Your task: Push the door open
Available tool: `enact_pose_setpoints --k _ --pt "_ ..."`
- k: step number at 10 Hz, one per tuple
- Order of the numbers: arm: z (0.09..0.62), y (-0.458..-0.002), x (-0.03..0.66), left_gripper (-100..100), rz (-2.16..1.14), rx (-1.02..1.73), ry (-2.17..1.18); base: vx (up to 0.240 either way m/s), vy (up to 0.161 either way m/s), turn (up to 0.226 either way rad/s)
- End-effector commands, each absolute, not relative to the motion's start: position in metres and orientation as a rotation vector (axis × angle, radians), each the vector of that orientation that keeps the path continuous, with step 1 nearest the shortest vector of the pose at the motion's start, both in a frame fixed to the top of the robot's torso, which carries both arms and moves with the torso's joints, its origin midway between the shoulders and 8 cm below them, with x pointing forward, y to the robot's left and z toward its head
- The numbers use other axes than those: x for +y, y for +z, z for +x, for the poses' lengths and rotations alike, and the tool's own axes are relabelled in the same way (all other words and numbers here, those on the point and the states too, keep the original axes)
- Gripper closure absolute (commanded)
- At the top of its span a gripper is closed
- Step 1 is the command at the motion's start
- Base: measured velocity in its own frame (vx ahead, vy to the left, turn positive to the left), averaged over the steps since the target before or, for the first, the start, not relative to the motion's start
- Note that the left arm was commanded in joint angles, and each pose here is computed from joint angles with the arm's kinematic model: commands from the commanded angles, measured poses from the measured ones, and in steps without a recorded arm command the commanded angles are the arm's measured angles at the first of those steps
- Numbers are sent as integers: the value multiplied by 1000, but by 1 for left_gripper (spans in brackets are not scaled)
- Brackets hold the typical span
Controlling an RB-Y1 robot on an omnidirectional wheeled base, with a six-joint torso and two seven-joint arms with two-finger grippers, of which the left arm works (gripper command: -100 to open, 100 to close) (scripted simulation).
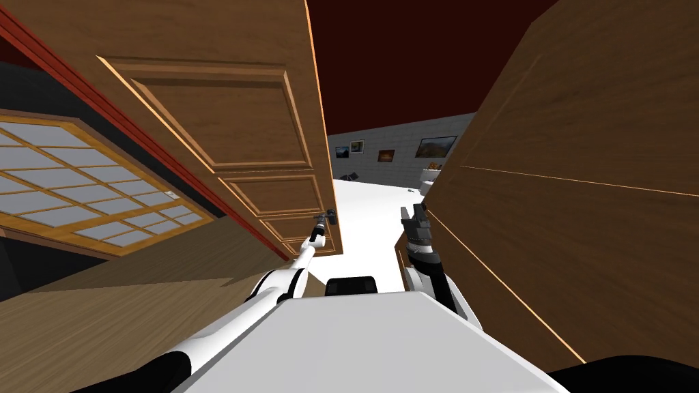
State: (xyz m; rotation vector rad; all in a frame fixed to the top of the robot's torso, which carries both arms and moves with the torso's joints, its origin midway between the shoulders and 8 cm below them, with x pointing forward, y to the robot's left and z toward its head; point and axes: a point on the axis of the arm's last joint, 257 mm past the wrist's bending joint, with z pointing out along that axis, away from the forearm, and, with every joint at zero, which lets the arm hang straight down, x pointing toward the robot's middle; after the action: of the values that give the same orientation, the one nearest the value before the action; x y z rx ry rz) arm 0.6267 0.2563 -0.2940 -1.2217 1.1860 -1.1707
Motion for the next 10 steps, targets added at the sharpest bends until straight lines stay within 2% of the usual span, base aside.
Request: enact_pose_setpoints --k 1,4,10 --pt "628 -292 270 100 -1233 1165 -1155 128 -115 54" --pt "627 -292 281 100 -1249 1143 -1141 144 -145 79" --pt "622 -295 312 100 -1275 1107 -1099 133 -67 48"
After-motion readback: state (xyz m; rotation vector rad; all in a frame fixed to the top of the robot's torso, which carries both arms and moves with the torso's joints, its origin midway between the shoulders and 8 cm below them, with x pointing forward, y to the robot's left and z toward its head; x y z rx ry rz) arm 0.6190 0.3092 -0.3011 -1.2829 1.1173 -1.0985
